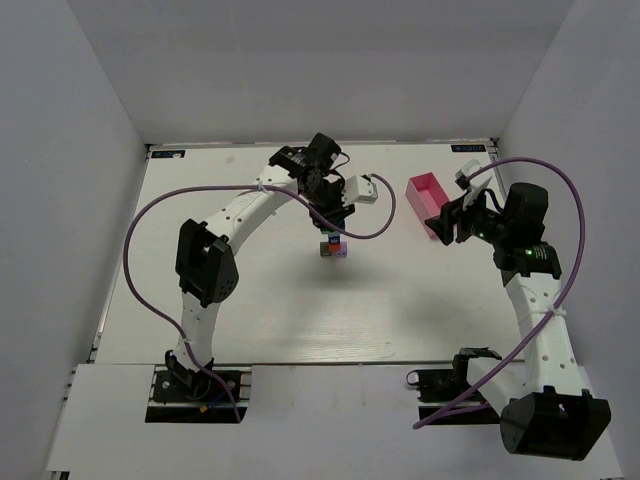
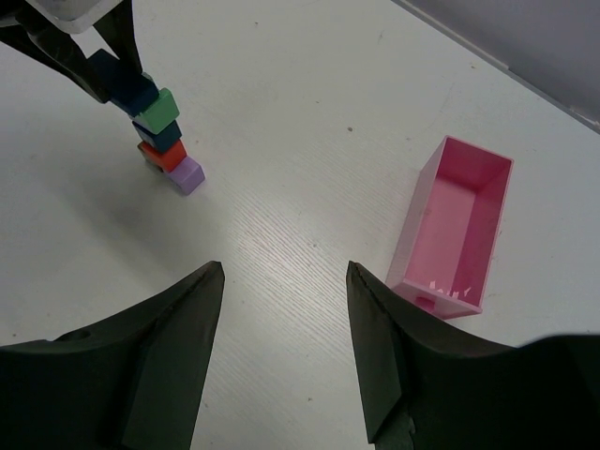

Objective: Build the wood block tower

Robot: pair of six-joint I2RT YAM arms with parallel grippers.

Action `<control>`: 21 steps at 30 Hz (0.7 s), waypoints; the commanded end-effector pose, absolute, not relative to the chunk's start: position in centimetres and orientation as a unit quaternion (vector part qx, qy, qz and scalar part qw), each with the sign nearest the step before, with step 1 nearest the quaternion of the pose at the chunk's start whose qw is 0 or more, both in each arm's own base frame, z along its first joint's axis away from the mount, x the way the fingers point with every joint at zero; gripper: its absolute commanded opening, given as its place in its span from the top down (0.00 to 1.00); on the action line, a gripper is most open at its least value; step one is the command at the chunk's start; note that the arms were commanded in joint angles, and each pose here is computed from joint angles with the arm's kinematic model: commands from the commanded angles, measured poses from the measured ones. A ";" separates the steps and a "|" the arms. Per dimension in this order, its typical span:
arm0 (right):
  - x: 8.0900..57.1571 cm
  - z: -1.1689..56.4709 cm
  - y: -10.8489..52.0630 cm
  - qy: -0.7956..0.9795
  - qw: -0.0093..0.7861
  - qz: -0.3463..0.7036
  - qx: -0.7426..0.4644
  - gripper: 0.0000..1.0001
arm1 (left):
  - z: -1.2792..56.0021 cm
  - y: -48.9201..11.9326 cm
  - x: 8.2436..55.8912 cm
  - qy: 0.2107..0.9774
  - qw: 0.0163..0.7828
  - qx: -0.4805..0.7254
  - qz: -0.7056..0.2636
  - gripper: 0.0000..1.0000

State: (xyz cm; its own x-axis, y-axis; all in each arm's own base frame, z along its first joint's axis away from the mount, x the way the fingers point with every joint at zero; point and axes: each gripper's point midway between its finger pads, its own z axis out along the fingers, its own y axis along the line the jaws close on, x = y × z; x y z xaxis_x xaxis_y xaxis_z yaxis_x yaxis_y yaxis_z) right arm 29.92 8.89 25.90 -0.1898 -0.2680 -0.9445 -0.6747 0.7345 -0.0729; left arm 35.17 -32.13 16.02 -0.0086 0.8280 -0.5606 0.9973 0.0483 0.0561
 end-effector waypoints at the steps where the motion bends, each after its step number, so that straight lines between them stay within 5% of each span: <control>1: 29.9 26.1 9.0 0.742 0.557 0.187 -0.322 0.39 | 19.3 -32.5 35.0 0.664 0.264 0.673 -0.193 0.90; 21: 29.9 25.9 8.8 0.743 0.557 0.185 -0.321 0.39 | 20.3 -32.9 35.6 0.659 0.286 0.669 -0.191 0.85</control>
State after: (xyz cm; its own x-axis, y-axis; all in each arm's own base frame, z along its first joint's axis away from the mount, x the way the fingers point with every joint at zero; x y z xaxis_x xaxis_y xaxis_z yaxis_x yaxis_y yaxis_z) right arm 29.91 8.74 25.78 -0.1938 -0.2665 -0.9442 -0.6727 0.7366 -0.0698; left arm 35.22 -32.15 16.33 0.0013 0.8276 -0.5613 0.9973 0.0405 0.0620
